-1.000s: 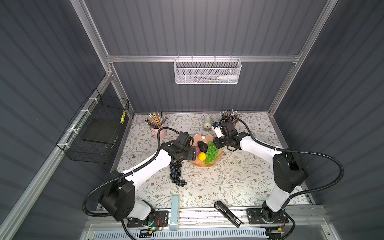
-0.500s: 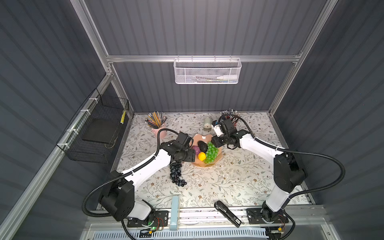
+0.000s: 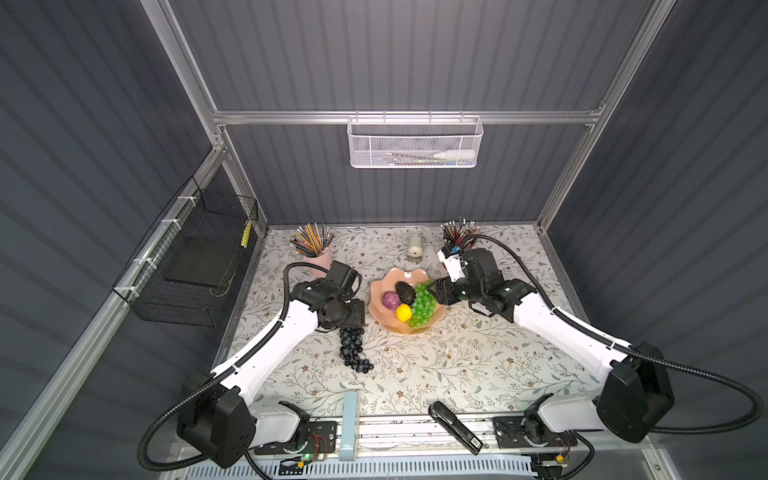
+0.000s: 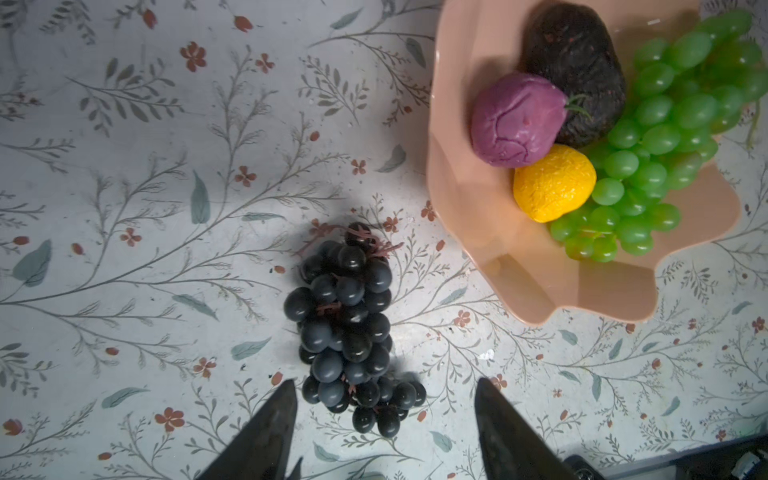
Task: Place and organize the fake fruits in the fruit bowl
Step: 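Lower the green grapes into the bowl and open the right gripper, then grasp the black grapes with the left gripper while the right gripper waits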
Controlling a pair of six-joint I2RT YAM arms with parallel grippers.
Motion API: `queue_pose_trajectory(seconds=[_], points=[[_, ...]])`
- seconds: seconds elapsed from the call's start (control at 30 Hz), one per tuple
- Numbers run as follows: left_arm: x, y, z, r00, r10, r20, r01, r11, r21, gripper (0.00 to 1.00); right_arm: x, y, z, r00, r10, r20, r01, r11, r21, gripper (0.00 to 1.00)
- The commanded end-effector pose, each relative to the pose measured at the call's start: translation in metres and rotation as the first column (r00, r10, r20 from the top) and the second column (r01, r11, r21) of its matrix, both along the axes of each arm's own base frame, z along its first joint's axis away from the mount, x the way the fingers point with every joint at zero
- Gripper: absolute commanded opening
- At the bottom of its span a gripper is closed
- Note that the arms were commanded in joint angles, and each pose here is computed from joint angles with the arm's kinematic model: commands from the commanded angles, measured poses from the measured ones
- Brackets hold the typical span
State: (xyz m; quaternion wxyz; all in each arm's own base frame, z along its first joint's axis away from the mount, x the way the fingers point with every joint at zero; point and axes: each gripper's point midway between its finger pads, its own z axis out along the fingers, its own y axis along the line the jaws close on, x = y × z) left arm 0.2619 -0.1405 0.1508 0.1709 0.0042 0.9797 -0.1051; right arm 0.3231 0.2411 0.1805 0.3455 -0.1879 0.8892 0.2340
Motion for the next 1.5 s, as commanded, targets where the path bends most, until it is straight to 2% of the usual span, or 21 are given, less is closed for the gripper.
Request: queue_pose_trajectory(seconds=[0.0,0.1,0.23,0.43,0.67,0.9,0.97,1.27,1.47], points=[[-0.008,0.005,-0.007,0.998,0.031,-0.052,-0.034,0.998,-0.061,0.67,-0.014,0.009,-0.002,1.000,0.000,-0.025,0.002,0.998,0.058,0.58],[-0.005,0.005,-0.015,0.998,0.043,-0.046,-0.046,0.996,-0.074,0.68,-0.020,0.008,-0.017,0.999,-0.002,-0.051,0.003,1.000,0.029,0.59],[0.010,0.009,-0.025,0.999,0.035,-0.011,-0.036,0.993,-0.113,0.74,-0.018,0.012,-0.031,0.996,-0.009,-0.085,0.011,1.000,0.024,0.59],[0.026,0.007,-0.049,0.999,-0.015,-0.037,0.009,0.987,-0.159,0.78,-0.012,0.027,-0.031,0.996,0.009,-0.090,-0.007,1.000,0.028,0.58],[0.034,-0.012,-0.066,0.997,-0.055,-0.063,0.037,0.966,-0.255,0.66,-0.008,0.034,-0.037,0.996,0.011,-0.088,-0.010,1.000,0.001,0.58],[0.028,-0.010,-0.073,0.993,-0.046,-0.104,0.019,0.969,-0.248,0.59,-0.009,0.035,-0.047,0.995,0.010,-0.101,-0.011,1.000,-0.005,0.58],[0.028,-0.010,-0.074,0.993,-0.045,-0.107,0.017,0.969,-0.248,0.53,-0.009,0.037,-0.050,0.994,0.013,-0.105,-0.013,1.000,-0.007,0.58],[0.032,-0.002,-0.077,0.994,-0.050,-0.099,0.031,0.983,-0.183,0.48,-0.009,0.041,-0.059,0.993,0.021,-0.114,-0.022,1.000,-0.014,0.58],[0.041,0.000,-0.074,0.996,-0.050,-0.074,0.037,0.985,-0.166,0.63,-0.011,0.043,-0.064,0.992,0.026,-0.122,-0.027,1.000,-0.014,0.58]])
